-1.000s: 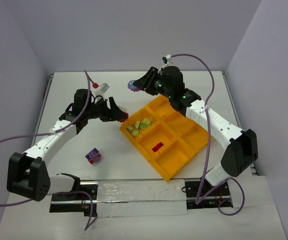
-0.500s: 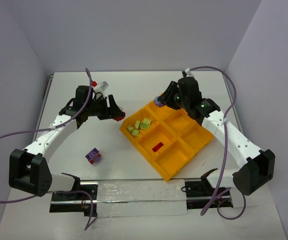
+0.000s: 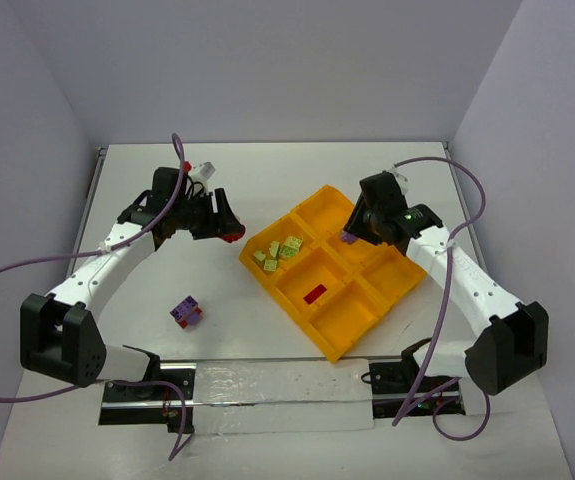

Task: Sort the legos into containers by color

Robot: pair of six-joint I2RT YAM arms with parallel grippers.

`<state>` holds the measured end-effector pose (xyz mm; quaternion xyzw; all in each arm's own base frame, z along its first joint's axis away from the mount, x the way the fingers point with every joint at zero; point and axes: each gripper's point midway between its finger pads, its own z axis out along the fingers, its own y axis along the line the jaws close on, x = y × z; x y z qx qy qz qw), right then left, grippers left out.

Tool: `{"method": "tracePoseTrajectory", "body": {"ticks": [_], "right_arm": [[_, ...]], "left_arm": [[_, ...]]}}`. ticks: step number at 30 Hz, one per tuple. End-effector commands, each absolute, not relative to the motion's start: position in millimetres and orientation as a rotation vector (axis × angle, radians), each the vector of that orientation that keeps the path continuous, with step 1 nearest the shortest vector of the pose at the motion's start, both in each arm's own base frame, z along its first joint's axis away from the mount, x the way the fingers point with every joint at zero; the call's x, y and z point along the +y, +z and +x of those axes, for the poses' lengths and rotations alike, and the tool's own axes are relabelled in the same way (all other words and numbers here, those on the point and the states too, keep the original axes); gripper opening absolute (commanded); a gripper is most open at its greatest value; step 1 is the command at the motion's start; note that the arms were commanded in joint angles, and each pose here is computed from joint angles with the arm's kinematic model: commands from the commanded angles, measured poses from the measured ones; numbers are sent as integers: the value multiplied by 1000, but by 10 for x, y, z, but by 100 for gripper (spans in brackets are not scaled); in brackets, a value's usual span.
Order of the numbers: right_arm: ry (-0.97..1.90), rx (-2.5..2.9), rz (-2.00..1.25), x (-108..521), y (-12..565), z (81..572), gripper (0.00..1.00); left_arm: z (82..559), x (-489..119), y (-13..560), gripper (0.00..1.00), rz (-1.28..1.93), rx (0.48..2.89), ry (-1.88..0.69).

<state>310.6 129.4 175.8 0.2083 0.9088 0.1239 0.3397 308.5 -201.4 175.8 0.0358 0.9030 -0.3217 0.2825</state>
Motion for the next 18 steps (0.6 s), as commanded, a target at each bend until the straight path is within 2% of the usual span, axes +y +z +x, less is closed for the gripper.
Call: {"method": "tracePoseTrajectory", "body": {"ticks": [1, 10, 18], "right_arm": [[237, 2381, 598, 1000, 1636, 2927, 0], [305, 2375, 536, 925, 1607, 2514, 0], [447, 2527, 536, 1049, 1353, 1908, 0]], "left_arm": [[3151, -2035, 1923, 0, 76, 2366, -878], [3175, -2052, 1967, 0, 61, 2347, -893], [3208, -2031, 1995, 0, 24, 2326, -881]]}}
